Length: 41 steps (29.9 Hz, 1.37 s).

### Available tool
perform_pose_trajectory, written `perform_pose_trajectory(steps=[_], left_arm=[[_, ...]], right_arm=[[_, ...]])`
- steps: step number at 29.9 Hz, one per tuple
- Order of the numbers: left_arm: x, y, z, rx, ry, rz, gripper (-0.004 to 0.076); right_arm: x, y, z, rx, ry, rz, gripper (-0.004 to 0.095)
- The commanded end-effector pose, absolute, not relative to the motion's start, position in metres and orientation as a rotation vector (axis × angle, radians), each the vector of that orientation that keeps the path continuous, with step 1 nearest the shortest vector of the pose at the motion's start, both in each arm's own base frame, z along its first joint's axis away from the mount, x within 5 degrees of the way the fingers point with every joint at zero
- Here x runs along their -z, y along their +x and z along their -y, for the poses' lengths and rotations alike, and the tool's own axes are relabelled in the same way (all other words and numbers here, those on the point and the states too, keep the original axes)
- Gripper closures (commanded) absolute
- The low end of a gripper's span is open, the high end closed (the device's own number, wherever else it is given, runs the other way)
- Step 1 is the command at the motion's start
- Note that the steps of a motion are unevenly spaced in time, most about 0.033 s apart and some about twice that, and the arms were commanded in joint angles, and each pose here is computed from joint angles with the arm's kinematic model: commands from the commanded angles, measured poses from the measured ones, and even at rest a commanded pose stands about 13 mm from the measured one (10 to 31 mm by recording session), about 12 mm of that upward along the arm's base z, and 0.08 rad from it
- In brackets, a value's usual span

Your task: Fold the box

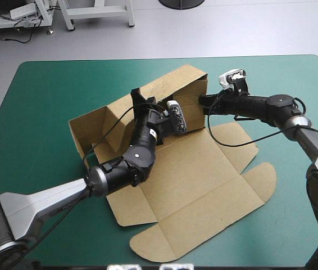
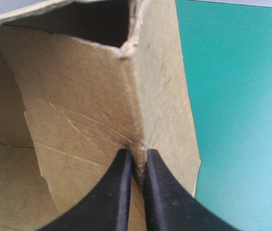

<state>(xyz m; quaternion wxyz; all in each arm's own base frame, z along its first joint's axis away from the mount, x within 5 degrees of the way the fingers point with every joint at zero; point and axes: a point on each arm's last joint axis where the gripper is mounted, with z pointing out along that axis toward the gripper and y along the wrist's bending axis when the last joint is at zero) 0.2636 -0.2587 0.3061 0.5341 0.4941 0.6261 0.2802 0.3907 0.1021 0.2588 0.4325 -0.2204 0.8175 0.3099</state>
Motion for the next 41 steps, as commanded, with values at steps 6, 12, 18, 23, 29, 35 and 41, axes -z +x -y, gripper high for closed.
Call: perform_pose_trajectory(steps=[6, 12, 18, 23, 29, 35, 41], left_arm=[[-0.354, 0.211, 0.288, -0.487, 1.154, -1.253, 0.0729], [-0.362, 0.192, 0.295, -0.436, 1.145, -1.219, 0.0729], [-0.368, 0.175, 0.298, -0.434, 1.124, -1.201, 0.0729], [-0.391, 0.166, 0.282, -0.358, 0.973, -1.246, 0.0729], [-0.418, 0.173, 0.240, -0.489, 0.773, -1.292, 0.0729], [-0.430, 0.205, 0.194, -0.627, 0.642, -1.364, 0.0729], [-0.435, 0.230, 0.151, -0.739, 0.515, -1.426, 0.0729]], right_arm=[[-0.271, 0.386, -0.109, -0.859, -0.521, -2.024, 0.0927], [-0.271, 0.386, -0.109, -0.868, -0.511, -2.031, 0.0927], [-0.270, 0.385, -0.109, -0.874, -0.504, -2.048, 0.0927], [-0.273, 0.383, -0.108, -0.876, -0.485, -2.071, 0.0927], [-0.296, 0.370, -0.105, -0.829, -0.512, -2.066, 0.0927], [-0.334, 0.344, -0.098, -0.730, -0.557, -2.040, 0.0926], [-0.362, 0.315, -0.089, -0.631, -0.585, -2.064, 0.0926]])
